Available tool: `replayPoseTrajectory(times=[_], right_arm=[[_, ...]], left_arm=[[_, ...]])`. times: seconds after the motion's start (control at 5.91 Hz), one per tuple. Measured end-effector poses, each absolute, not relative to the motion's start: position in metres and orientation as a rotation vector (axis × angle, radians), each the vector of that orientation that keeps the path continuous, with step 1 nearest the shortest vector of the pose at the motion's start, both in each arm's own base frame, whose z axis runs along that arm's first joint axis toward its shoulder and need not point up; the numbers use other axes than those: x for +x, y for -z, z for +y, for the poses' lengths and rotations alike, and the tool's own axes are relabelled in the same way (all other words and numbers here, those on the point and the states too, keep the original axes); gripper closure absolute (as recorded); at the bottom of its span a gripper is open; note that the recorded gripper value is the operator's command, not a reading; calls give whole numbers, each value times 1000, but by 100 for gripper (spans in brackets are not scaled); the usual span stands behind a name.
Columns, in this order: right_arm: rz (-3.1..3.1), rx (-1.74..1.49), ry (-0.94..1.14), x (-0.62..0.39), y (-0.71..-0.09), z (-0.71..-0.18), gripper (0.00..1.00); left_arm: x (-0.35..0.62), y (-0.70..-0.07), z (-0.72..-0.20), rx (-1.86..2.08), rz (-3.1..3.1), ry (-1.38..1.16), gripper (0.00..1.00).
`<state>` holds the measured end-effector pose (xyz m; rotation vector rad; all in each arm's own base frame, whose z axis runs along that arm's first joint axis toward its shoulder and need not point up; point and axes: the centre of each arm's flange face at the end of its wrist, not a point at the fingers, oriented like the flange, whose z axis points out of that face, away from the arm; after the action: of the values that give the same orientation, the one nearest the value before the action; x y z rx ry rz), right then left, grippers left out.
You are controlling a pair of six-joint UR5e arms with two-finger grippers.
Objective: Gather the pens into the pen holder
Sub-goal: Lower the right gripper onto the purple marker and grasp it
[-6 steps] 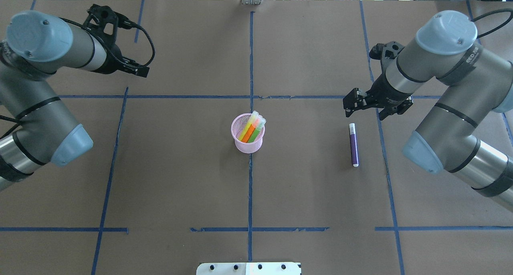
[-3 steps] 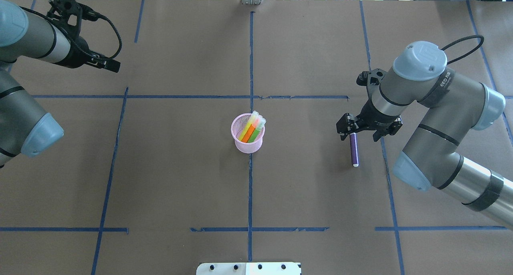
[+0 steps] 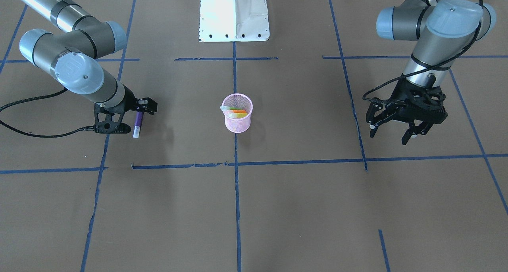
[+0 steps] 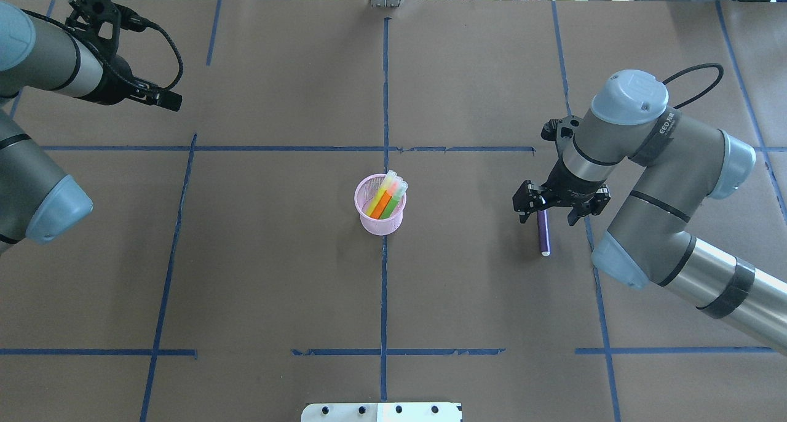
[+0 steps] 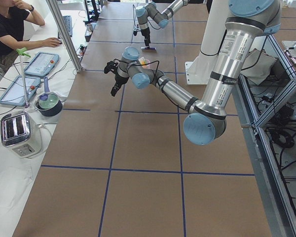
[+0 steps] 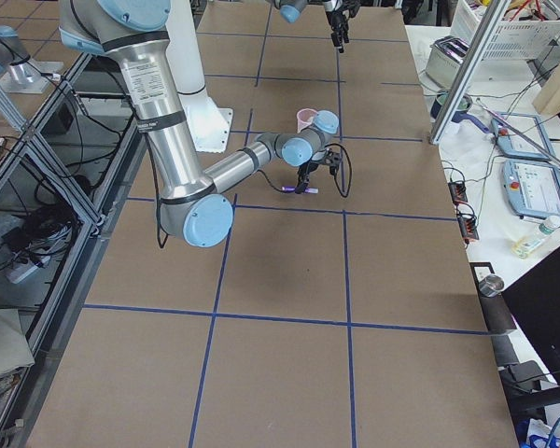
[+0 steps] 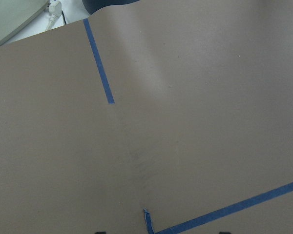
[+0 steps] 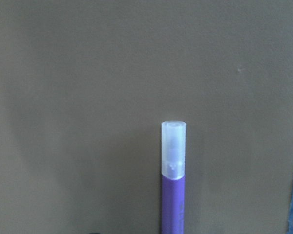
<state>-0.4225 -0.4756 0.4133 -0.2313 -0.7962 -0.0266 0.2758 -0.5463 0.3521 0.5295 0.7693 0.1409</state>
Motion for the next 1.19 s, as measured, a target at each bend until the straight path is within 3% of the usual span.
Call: replayPoseTrajectory(times=[0.34,0.68,1.19], right_arm=[[-786,-233,16,-429,-415,-487,50],[-784,-231,11,-430,-415,-490,54],[-775,-229,4,-429,-417,-491,53]], left_arm=[[275,-352,-546,530,770,-140,16],[276,-351,-545,530,771,-139,16],[276,-352,-545,529,771,-140,16]])
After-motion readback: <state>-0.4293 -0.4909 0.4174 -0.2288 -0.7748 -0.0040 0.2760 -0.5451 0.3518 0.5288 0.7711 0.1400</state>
